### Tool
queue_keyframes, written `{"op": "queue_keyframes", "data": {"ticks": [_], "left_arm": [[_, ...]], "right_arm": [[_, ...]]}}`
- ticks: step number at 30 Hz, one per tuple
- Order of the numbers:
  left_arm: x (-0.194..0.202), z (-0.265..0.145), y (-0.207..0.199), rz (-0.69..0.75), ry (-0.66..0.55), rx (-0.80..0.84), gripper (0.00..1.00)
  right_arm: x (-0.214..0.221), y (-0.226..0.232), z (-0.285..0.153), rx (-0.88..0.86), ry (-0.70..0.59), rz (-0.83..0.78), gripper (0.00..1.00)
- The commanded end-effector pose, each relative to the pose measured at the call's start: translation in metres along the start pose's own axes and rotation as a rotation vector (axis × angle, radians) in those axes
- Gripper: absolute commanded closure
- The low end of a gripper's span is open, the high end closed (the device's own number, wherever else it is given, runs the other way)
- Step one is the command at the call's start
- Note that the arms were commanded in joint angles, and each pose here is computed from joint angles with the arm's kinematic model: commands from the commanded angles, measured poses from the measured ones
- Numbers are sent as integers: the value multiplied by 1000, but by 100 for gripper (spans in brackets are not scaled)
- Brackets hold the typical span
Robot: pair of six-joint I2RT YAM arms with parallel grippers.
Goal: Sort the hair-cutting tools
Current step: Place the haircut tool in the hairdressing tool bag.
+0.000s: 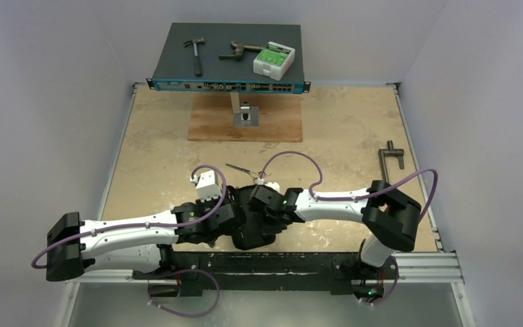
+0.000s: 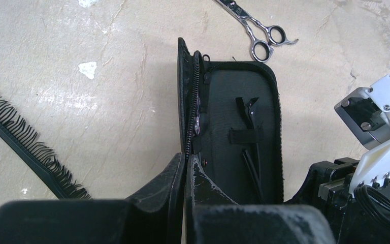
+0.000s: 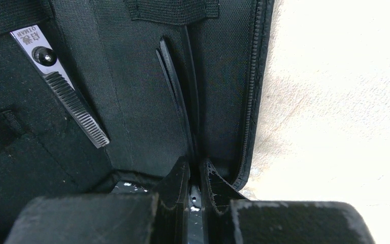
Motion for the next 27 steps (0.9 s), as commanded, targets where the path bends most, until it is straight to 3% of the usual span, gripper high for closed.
{"op": "queue_keyframes", "data": {"ticks": [1,27], "left_arm": [[-3,-3,-5,-47,-28,33,100],[8,-6,-11,-16,-14,85,100]], "right_arm": [[-6,2,3,3,-16,43,100],[-33,27,14,1,-92,140,100]]}}
Point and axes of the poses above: each gripper's point midway between its finger pads, its own z axis out along the fingers, its own y axis along the line the jaws close on, x = y × z, the point moved 8 cm from there along -z, back along the fingers, and after that the axes turned 7 degrees about z, right-handed, at the moved point
